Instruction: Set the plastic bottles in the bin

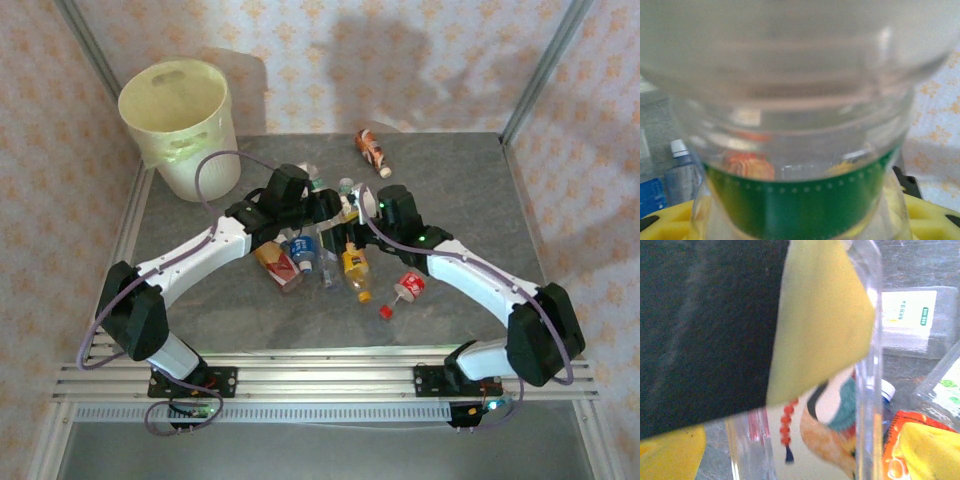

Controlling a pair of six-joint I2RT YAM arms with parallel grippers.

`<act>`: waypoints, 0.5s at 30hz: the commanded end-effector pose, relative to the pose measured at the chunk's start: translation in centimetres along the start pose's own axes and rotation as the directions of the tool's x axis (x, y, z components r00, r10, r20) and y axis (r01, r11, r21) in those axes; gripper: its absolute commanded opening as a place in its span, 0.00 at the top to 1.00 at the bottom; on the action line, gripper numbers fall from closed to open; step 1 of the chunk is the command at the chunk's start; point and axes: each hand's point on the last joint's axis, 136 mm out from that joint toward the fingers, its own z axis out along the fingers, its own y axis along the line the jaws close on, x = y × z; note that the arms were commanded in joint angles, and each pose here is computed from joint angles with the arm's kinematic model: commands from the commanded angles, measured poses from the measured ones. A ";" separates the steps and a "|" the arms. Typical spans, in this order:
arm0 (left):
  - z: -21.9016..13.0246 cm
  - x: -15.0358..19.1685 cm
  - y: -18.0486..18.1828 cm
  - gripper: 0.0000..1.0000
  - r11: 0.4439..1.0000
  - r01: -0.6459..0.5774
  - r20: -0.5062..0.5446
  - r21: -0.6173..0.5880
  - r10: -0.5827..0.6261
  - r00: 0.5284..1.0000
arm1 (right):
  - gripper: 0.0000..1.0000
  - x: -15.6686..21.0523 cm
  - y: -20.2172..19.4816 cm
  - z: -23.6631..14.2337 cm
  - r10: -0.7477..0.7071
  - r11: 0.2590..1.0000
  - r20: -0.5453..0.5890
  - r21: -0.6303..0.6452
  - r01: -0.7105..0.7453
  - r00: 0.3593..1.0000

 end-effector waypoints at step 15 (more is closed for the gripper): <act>-9.4 -7.1 5.2 0.41 0.961 0.054 0.294 -0.272 0.029 0.955 | 0.01 -5.8 -6.4 -7.1 -0.018 0.868 0.303 0.477 -0.135 0.953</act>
